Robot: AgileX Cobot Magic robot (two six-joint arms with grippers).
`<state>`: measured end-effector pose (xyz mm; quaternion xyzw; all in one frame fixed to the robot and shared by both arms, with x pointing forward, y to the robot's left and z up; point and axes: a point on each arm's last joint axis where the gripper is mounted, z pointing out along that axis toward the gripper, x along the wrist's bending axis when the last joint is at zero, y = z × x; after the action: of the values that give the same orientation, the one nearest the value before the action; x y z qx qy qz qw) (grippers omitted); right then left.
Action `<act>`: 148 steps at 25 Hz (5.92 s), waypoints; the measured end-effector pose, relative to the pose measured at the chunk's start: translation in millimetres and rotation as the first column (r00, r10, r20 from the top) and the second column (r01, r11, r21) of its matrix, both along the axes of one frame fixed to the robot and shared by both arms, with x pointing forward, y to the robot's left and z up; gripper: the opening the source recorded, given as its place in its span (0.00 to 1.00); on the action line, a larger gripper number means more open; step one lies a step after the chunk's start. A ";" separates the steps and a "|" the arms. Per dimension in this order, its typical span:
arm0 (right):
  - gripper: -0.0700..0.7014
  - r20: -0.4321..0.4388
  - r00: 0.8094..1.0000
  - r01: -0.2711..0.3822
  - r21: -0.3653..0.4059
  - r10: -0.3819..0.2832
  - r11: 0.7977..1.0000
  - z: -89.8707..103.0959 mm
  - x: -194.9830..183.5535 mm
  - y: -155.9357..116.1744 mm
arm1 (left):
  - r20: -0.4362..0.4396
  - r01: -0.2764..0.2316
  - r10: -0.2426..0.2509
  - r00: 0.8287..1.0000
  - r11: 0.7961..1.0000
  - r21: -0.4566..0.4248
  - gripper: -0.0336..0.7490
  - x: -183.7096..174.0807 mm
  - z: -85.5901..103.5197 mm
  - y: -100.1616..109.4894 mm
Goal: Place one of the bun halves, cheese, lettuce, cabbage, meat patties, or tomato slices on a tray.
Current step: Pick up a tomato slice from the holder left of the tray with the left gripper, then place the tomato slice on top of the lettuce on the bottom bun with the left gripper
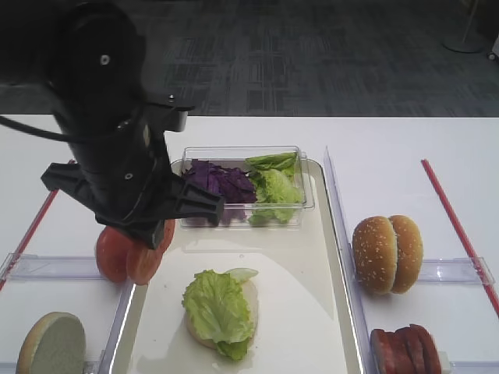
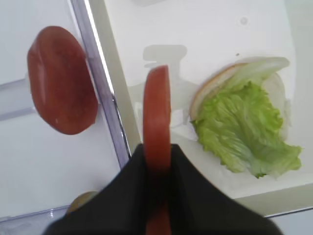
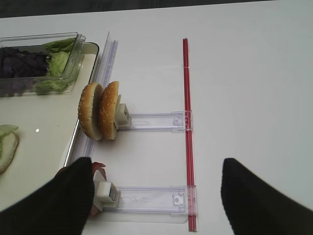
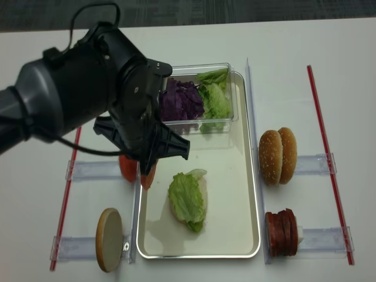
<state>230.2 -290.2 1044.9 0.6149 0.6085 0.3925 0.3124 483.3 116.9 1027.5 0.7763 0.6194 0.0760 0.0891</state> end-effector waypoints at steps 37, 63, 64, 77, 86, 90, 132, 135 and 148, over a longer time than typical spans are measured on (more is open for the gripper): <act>0.82 0.000 1.000 0.000 0.000 0.000 1.000 0.0 0.0 0.0 | -0.147 -0.100 -0.038 0.988 0.565 -0.819 0.12 -47.0 -73.1 39.9; 0.82 0.000 1.000 -0.002 -0.003 0.002 1.000 0.0 0.0 0.0 | -0.162 -0.181 0.083 0.983 0.539 -0.822 0.12 -29.1 -94.1 37.8; 0.82 0.000 1.000 -0.002 -0.003 0.002 1.000 0.0 0.0 0.0 | -0.162 -0.181 0.083 0.983 0.540 -0.822 0.12 -29.1 -94.1 37.8; 0.82 0.000 1.000 -0.002 -0.003 0.002 1.000 0.0 0.0 0.0 | -0.163 -0.184 0.087 0.983 0.538 -0.823 0.11 -28.8 -94.0 37.8; 0.82 0.000 1.000 -0.002 -0.003 0.002 1.000 0.0 0.0 0.0 | -0.163 -0.187 0.092 0.982 0.536 -0.823 0.11 -28.4 -94.0 37.9; 0.82 0.000 1.000 -0.002 -0.003 0.002 1.000 0.0 0.0 0.0 | -0.163 -0.187 0.092 0.982 0.536 -0.823 0.11 -28.4 -94.0 37.9; 0.77 0.000 1.000 -0.001 -0.002 0.001 1.000 0.0 0.0 0.0 | -0.106 -0.066 -0.043 0.993 0.545 -0.836 0.56 -27.2 -118.8 32.0; 0.77 0.000 1.000 -0.001 -0.002 0.001 1.000 0.0 0.0 0.0 | -0.104 -0.061 -0.050 0.993 0.535 -0.843 0.57 -26.9 -117.3 31.1; 0.77 0.001 1.000 -0.005 -0.008 0.005 1.000 0.0 0.0 0.0 | -0.125 -0.057 -0.094 0.988 0.529 -0.847 0.57 -18.0 -108.0 25.6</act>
<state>230.2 -290.2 1044.9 0.6119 0.6115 0.3910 0.3143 465.2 142.5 919.5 0.6453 0.5748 -0.2958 0.4071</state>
